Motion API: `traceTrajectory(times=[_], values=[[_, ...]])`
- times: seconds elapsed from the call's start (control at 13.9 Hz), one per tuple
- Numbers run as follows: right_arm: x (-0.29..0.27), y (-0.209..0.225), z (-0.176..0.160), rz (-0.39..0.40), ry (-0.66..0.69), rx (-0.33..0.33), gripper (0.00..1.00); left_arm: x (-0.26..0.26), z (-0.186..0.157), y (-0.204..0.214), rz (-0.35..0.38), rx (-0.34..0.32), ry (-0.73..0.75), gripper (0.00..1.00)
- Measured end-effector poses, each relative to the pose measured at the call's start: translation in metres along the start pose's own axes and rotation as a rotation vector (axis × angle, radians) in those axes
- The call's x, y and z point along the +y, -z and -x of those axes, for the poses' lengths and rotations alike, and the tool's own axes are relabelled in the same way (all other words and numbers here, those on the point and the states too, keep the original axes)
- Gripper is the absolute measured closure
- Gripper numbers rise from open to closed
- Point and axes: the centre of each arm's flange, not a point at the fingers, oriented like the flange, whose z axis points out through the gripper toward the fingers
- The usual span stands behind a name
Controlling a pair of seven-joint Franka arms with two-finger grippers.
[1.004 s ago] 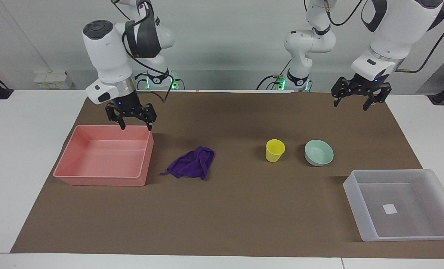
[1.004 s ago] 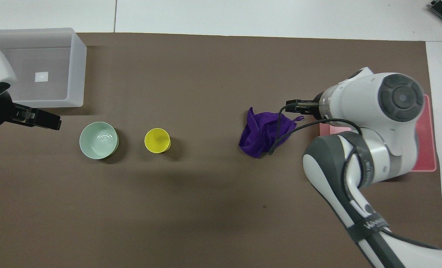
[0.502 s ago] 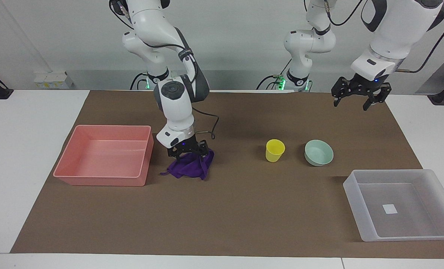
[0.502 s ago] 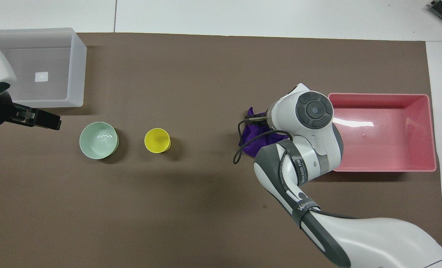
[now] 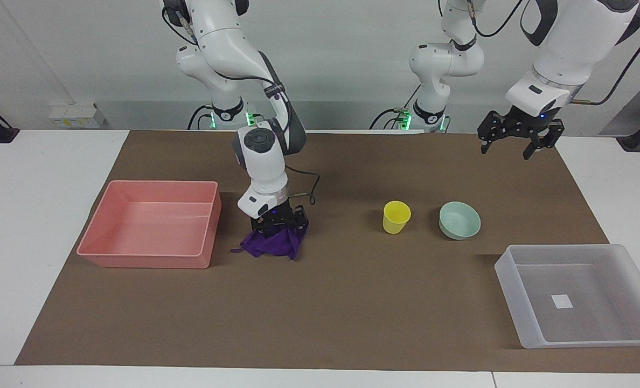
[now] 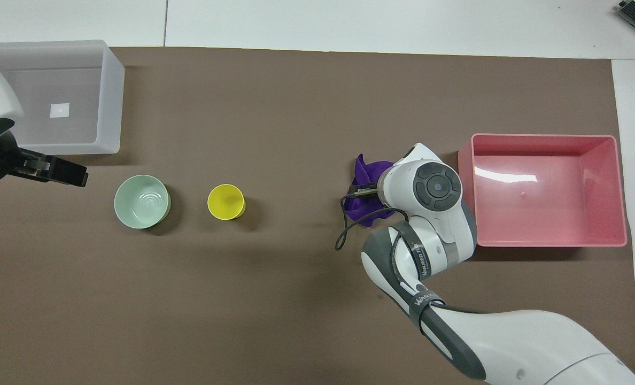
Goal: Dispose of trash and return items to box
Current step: 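Carry the purple cloth into the pink tray while the left gripper reaches the bowl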
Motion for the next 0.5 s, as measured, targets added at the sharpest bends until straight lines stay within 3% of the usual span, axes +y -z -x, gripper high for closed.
traceTrajectory(times=[0.43,0.5], values=[[0.0066,0.0032,-0.0011,0.005,-0.026,-0.007,0.81,0.0,0.0,0.0,0.0,0.0,0.0,0.0],[0.0075,0.0063,-0.0021,0.007,-0.038,-0.011,0.86,0.0007,-0.0001,0.0,0.0,0.0,-0.001,0.0]])
